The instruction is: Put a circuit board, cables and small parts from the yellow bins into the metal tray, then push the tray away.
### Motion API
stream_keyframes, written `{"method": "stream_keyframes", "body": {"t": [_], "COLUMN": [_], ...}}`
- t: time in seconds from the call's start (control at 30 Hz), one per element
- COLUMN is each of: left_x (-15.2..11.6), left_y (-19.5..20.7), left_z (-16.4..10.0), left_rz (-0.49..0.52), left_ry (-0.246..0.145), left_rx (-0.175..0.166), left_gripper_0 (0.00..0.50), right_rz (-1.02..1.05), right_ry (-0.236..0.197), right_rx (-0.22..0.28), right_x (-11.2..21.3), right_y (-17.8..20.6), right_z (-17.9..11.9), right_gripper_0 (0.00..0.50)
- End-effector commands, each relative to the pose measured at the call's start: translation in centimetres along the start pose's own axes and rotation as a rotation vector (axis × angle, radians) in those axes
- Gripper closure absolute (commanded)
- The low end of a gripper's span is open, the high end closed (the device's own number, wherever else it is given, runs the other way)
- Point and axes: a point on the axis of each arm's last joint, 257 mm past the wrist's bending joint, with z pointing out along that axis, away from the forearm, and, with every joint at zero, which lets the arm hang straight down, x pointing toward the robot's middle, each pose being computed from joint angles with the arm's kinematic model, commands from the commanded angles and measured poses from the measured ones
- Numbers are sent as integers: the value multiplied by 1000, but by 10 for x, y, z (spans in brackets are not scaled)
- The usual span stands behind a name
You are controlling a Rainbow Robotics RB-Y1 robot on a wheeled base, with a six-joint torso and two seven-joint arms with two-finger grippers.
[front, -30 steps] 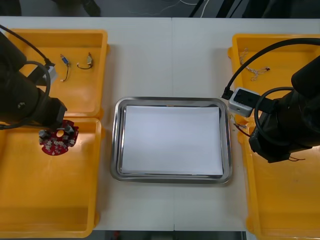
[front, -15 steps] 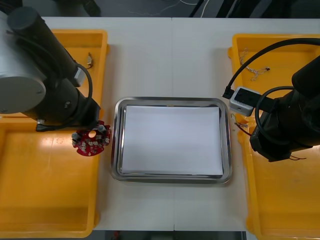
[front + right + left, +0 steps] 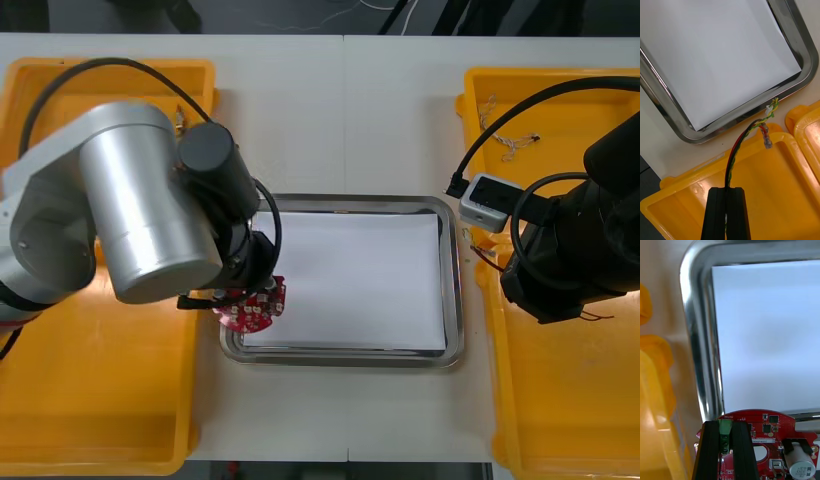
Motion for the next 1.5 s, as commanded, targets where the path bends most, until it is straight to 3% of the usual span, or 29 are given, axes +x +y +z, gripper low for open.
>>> {"method": "stream_keyframes", "body": {"t": [0.03,0.27,0.67,0.83,1.33,1.4,1.47,1.5], "left_x": [-7,-3,-6,-7,-11,-12,-12,-11], "left_y": [-30,-43,-45,-41,-43,-44,-43,-44], "left_z": [6,25,61,65,70,70,71,71], "left_rz": [-17,-15,-25,-31,-42,-42,-45,-43], "left_ry": [-44,-46,-63,-60,-69,-70,-69,-69], "left_rx": [28,28,3,-6,9,10,9,10], "left_gripper_0": [500,500,500,500,491,417,227,192], "right_rz": [19,29,41,43,53,55,54,54], "right_ry": [17,26,5,6,5,5,5,5], "right_rx": [48,51,44,46,49,51,49,49], "right_x": [3,6,0,1,1,0,1,1], "right_y": [-14,-17,-15,-16,-16,-17,-16,-16], "right_z": [-7,-7,-6,-6,-6,-6,-6,-6], "right_gripper_0": [500,500,500,500,500,500,500,500]}}
